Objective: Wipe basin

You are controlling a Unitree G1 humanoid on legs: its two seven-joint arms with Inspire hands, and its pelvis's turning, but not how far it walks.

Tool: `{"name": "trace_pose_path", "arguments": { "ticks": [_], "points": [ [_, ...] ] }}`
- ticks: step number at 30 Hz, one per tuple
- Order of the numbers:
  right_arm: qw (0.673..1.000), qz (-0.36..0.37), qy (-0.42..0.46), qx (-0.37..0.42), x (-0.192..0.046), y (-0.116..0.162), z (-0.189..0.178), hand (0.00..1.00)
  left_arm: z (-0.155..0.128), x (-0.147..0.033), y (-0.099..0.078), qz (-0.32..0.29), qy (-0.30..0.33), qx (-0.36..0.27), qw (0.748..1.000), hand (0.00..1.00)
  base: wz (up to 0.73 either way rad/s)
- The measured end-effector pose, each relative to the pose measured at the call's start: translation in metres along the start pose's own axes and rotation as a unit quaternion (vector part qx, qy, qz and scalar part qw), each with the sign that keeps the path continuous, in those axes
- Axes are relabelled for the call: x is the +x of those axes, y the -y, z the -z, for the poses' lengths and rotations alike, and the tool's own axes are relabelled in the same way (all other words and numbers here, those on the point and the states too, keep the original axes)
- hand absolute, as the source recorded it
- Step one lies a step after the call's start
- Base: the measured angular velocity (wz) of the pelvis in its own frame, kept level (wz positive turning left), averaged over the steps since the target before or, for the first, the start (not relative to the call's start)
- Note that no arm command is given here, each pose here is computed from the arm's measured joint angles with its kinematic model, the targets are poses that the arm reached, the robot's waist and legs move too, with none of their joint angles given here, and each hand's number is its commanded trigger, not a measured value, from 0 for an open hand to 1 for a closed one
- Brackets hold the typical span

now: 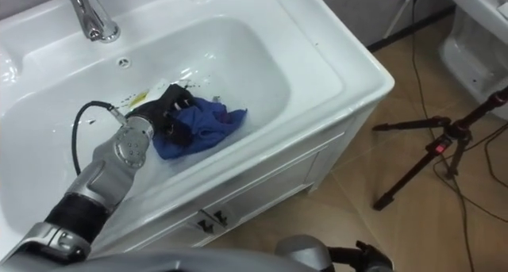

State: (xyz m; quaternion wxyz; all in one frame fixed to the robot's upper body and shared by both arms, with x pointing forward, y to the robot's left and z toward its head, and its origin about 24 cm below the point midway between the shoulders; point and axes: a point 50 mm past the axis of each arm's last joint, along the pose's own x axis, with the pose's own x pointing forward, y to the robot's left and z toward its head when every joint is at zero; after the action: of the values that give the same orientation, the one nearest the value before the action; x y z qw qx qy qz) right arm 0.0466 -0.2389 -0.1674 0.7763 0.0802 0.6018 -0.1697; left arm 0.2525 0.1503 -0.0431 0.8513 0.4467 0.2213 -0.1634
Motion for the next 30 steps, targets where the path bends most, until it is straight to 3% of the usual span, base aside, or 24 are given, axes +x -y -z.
{"name": "trace_pose_path", "arguments": {
  "ticks": [13, 20, 24, 30],
  "points": [
    [1.000, -0.009, 0.005, -0.010, 0.001, -0.002, -0.003, 0.00, -0.009, 0.003, -0.003, -0.009, 0.012, 0.016, 1.000, 1.00, -0.02],
    [1.000, -0.005, 0.003, -0.002, 0.000, 0.001, 0.000, 0.00, -0.009, 0.001, 0.001, -0.028, 0.021, 0.077, 0.996, 1.00, -0.08],
    [1.000, -0.003, -0.003, -0.001, -0.001, 0.002, 0.005, 0.00, 0.004, -0.003, 0.012, -0.044, 0.016, 0.081, 0.996, 1.00, -0.06],
    [1.000, -0.004, -0.005, 0.002, -0.002, 0.003, 0.011, 0.00, 0.028, -0.001, 0.013, -0.089, -0.013, 0.068, 0.994, 1.00, -0.13]
  ]
}}
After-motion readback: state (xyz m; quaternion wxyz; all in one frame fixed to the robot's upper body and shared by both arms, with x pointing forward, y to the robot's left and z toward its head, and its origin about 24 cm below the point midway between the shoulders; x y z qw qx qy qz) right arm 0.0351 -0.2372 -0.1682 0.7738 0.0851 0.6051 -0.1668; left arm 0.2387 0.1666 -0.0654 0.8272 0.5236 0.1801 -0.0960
